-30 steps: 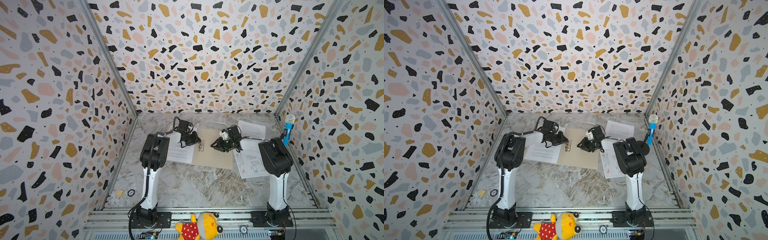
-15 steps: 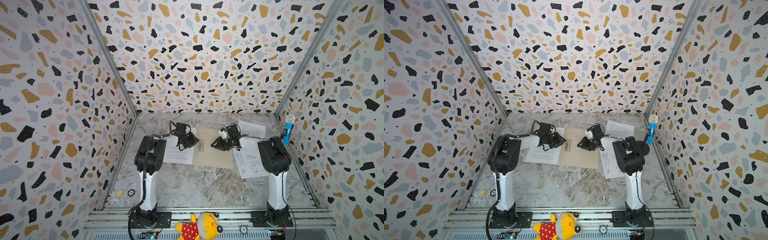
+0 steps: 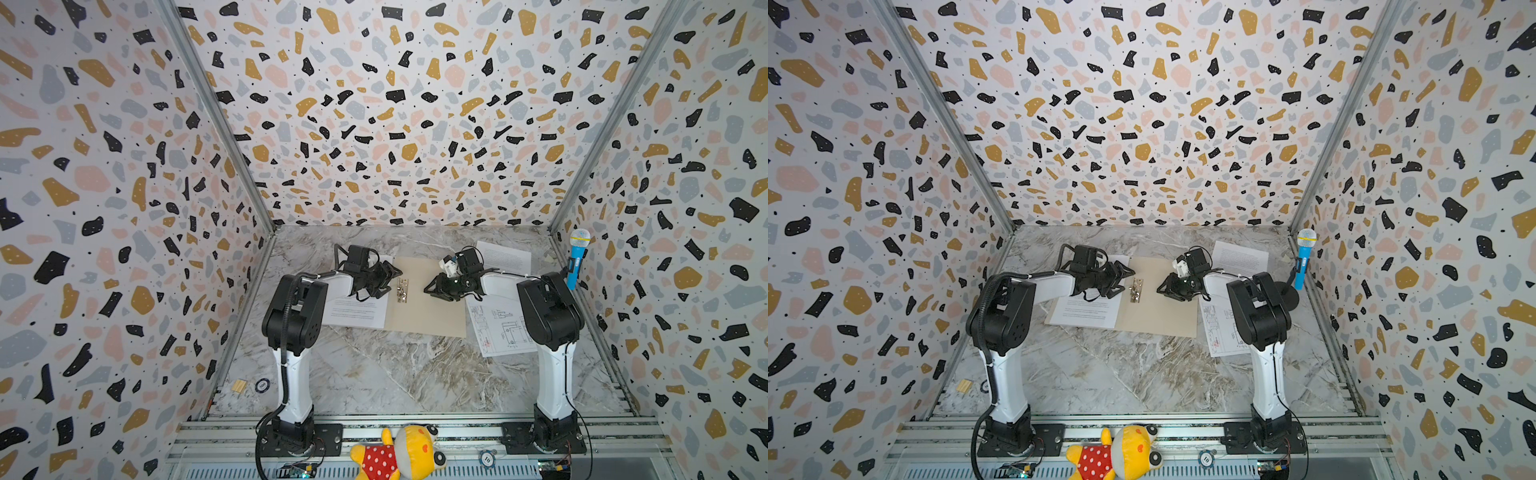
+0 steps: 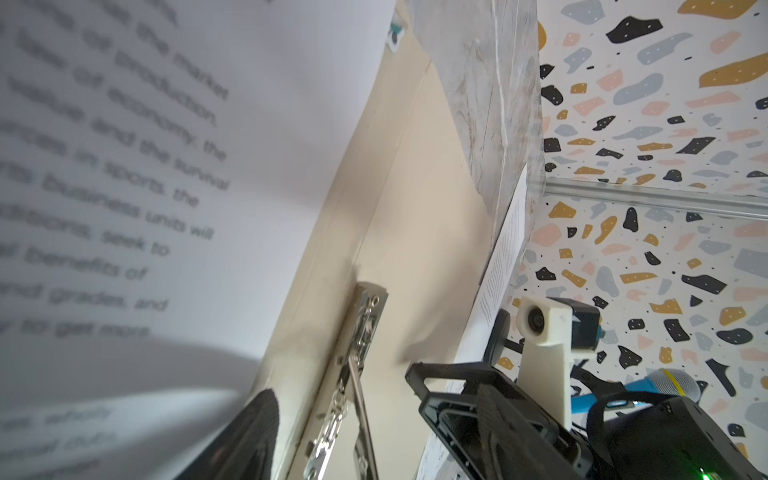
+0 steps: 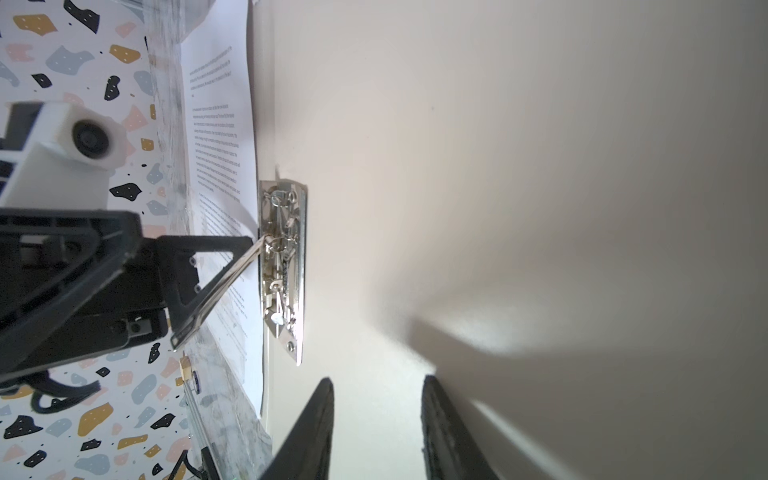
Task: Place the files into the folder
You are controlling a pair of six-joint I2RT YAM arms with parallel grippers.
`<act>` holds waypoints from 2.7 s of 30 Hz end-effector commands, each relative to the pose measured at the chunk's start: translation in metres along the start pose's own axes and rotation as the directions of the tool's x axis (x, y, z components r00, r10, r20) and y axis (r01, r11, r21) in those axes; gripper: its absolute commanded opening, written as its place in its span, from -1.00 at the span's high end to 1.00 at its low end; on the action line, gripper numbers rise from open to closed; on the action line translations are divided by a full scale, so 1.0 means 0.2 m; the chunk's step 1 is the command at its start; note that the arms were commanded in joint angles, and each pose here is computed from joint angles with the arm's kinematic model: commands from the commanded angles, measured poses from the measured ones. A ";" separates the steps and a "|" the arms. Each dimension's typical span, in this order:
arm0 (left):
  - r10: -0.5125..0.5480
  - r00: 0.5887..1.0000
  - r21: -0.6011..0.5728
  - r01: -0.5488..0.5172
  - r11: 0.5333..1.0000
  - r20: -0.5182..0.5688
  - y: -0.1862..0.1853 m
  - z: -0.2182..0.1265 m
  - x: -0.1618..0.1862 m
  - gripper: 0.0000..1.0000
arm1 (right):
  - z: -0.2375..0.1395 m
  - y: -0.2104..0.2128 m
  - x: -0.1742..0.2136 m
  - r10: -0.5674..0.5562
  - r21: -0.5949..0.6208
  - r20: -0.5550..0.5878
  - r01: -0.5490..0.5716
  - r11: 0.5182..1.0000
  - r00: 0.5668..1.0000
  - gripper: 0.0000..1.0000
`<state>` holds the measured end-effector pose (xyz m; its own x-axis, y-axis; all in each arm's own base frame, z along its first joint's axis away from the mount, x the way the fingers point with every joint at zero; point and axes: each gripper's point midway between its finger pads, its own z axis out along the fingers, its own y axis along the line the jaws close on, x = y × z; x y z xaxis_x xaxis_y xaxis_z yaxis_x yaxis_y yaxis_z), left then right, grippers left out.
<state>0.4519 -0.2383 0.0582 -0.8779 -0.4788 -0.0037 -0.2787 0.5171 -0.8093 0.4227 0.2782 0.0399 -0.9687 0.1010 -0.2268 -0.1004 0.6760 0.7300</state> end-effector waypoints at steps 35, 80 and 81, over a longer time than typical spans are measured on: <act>-0.188 0.981 0.356 0.193 0.914 -0.048 -0.46 0.10 -0.08 -0.65 | -0.33 -0.06 0.03 0.078 0.014 0.115 -0.081 0.997 0.990 0.25; 0.145 0.979 0.107 -0.162 0.981 0.146 -0.36 -0.14 -0.22 -0.76 | -0.54 -0.41 0.12 0.076 0.209 0.180 -0.114 0.971 0.981 -0.04; 0.148 0.978 0.105 -0.164 0.981 0.145 -0.36 -0.14 -0.22 -0.76 | -0.53 -0.41 0.12 0.075 0.204 0.177 -0.111 0.973 0.981 -0.04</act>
<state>0.4996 -0.2380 0.1158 -0.8491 -0.5035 -0.1596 -0.1426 0.5095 -0.8486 0.3789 0.1486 0.0397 -0.9170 0.2985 -0.2647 0.0751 0.7807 0.6203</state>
